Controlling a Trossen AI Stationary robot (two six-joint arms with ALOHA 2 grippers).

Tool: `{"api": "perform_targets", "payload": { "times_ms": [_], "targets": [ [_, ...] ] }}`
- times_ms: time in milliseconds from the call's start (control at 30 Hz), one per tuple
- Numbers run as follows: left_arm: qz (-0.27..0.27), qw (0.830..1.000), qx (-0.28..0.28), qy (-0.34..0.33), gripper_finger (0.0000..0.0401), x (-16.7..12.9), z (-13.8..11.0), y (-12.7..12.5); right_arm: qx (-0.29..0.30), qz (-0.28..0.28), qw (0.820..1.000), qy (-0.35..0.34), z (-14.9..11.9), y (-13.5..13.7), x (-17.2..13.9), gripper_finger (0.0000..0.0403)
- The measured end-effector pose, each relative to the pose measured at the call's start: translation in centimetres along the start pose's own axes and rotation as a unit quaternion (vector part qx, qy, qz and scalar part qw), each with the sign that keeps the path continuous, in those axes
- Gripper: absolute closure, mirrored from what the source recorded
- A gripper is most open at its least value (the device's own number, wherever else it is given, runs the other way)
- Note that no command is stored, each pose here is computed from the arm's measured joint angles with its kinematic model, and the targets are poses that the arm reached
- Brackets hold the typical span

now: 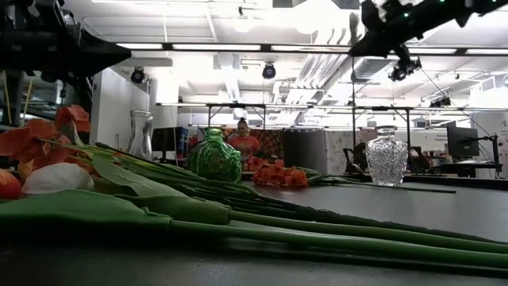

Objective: Sort flowers into vase by color
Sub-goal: Put the top right white flower into the right transparent vase

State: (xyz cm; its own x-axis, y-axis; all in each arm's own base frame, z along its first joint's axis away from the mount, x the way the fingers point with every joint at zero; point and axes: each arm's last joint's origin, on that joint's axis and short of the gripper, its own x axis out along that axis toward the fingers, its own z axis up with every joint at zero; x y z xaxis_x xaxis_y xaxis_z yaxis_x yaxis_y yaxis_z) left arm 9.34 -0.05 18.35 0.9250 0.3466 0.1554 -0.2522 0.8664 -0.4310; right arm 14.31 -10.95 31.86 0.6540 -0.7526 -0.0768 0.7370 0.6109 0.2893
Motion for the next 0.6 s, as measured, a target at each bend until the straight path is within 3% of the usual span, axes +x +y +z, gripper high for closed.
{"api": "perform_targets", "payload": {
  "times_ms": [333, 600],
  "targets": [
    [0.000, 1.000, 0.000, 0.000, 0.0401, 0.0, 0.0, 0.0, -0.058, -0.091, 0.990, -0.092, 1.7, -1.6, -3.6, 0.0403],
    [0.000, 1.000, 0.000, 0.000, 0.0401, 0.0, 0.0, 0.0, -0.086, -0.126, 0.988, -0.036, 0.3, -2.1, -3.3, 0.0403]
  ]
}}
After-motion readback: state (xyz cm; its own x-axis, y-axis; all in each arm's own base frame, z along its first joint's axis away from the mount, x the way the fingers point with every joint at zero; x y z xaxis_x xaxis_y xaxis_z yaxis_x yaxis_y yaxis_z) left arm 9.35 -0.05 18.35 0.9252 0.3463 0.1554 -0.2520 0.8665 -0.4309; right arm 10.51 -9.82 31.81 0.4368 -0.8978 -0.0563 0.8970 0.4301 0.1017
